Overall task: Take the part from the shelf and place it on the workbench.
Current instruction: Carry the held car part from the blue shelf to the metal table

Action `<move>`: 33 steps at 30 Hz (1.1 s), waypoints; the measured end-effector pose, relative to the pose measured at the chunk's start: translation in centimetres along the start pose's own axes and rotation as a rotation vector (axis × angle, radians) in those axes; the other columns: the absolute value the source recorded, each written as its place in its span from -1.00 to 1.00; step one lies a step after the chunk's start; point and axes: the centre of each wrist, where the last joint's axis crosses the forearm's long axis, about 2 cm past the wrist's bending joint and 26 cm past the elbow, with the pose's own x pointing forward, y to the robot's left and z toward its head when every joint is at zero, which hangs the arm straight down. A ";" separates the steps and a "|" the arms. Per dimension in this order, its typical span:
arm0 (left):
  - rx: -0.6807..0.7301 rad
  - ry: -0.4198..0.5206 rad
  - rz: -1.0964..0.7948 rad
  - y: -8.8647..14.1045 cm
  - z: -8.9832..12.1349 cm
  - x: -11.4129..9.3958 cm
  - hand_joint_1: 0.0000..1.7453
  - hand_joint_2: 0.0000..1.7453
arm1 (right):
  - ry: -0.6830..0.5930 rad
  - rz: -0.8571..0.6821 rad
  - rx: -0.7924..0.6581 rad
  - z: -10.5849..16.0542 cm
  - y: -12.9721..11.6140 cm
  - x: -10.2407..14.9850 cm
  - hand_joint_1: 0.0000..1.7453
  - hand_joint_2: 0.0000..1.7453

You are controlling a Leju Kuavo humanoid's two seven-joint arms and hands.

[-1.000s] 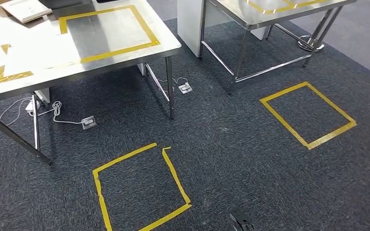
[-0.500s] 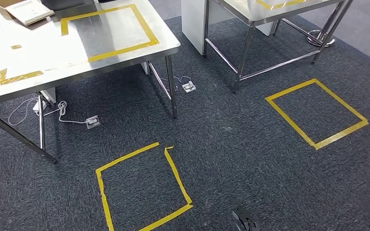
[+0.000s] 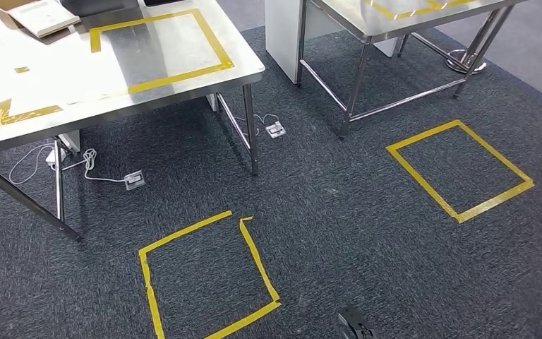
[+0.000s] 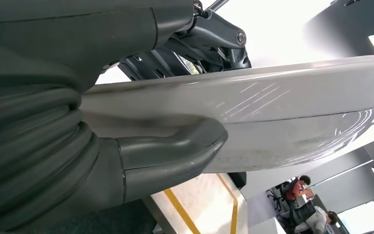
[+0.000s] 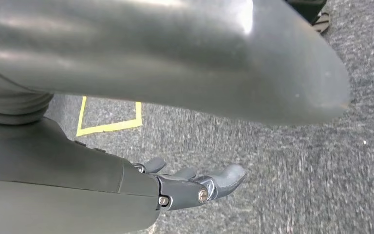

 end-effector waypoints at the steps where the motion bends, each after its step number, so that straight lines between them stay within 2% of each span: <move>1: 0.000 0.001 0.000 -0.1 0.1 0.0 1.00 1.00 | 0.000 0.001 0.000 0.0 0.0 0.0 -1.00 -1.00; 21: 0.003 -0.008 -0.013 0.3 0.0 0.1 1.00 1.00 | 0.003 0.004 0.002 -0.1 0.2 0.0 -1.00 -1.00; 33: -0.003 -0.013 0.001 -0.5 -0.2 0.4 1.00 1.00 | 0.004 0.005 0.008 0.0 0.0 -0.1 -1.00 -1.00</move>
